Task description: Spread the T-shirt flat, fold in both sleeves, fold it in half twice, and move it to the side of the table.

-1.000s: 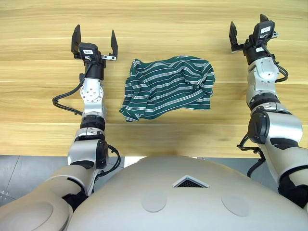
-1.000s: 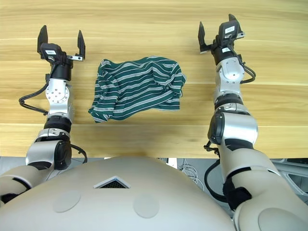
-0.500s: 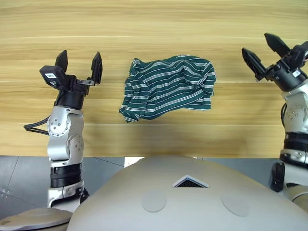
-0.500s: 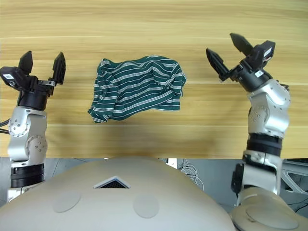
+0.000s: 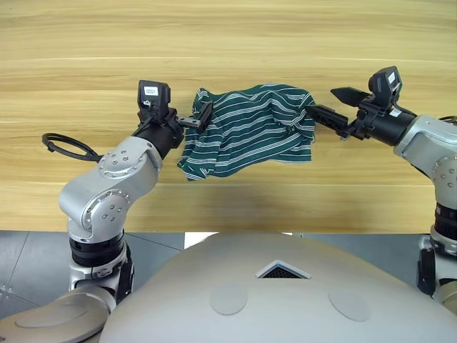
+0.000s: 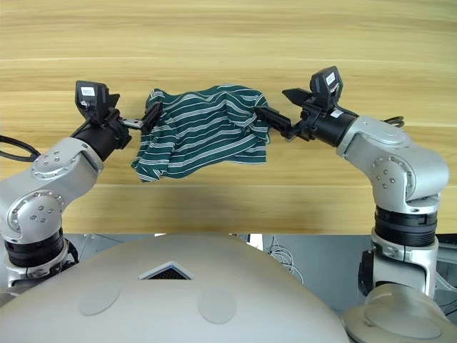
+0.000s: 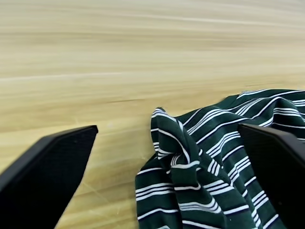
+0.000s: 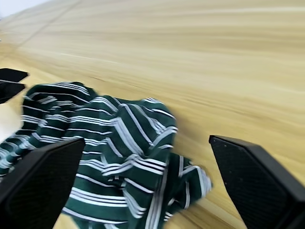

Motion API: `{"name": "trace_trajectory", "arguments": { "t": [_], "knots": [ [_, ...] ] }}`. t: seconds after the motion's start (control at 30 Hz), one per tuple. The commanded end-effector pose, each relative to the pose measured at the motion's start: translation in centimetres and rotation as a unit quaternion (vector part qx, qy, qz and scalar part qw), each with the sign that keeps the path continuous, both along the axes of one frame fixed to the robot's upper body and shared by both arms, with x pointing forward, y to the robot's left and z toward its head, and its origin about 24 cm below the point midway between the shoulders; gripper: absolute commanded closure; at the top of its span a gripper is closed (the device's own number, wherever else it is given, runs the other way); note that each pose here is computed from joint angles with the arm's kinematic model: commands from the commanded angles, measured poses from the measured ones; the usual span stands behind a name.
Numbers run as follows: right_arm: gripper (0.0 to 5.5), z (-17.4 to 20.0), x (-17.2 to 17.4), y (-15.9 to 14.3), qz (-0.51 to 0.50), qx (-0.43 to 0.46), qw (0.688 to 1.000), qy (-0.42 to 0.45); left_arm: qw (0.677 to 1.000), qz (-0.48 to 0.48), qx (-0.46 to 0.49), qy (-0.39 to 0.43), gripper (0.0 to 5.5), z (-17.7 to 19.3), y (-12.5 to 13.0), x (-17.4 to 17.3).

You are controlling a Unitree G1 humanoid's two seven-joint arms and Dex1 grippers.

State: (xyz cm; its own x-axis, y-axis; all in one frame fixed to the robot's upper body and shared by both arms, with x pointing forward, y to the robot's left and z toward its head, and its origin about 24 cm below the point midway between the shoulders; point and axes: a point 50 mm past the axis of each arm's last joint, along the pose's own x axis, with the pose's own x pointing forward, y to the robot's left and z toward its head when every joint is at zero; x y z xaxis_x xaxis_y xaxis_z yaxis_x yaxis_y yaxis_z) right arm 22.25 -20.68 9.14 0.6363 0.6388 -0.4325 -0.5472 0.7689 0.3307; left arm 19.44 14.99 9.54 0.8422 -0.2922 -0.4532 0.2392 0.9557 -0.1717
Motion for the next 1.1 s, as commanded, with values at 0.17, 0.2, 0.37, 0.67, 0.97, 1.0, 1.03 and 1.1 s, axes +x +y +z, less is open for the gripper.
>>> {"name": "trace_trajectory", "arguments": {
  "t": [0.17,0.2,0.37,0.67,0.97,1.0,1.03,1.1],
  "knots": [
    [1.09,-1.2,1.3,1.0,-0.006,-0.009,1.000,0.023,0.999,0.009,0.031,0.026,0.60,-1.3,0.2,1.2],
    [1.34,-1.5,1.4,1.2,-0.006,-0.009,1.000,0.028,0.999,0.011,0.033,0.027,0.83,-1.5,0.4,1.4],
    [2.26,-2.0,1.7,2.1,-0.001,-0.010,0.999,0.036,0.999,0.017,0.034,0.034,1.70,-2.1,1.0,2.7],
    [3.72,-2.4,1.9,2.5,0.001,-0.015,0.999,0.039,0.998,0.009,0.033,0.053,3.02,-3.3,1.3,3.1],
    [5.28,-1.9,2.0,2.7,0.002,-0.010,1.000,0.025,0.996,0.001,-0.014,0.084,4.50,-3.8,0.9,2.2],
    [5.47,-1.8,2.0,2.7,0.003,-0.011,1.000,0.022,0.996,0.001,-0.023,0.088,4.67,-3.9,0.9,2.1],
    [5.50,-1.7,2.0,2.8,0.004,-0.011,1.000,0.020,0.995,0.001,-0.028,0.091,4.84,-3.9,0.9,2.0],
    [5.50,-1.4,2.0,2.8,0.006,-0.011,1.000,0.015,0.995,0.004,-0.031,0.090,5.20,-3.9,0.9,2.0]
  ]
}}
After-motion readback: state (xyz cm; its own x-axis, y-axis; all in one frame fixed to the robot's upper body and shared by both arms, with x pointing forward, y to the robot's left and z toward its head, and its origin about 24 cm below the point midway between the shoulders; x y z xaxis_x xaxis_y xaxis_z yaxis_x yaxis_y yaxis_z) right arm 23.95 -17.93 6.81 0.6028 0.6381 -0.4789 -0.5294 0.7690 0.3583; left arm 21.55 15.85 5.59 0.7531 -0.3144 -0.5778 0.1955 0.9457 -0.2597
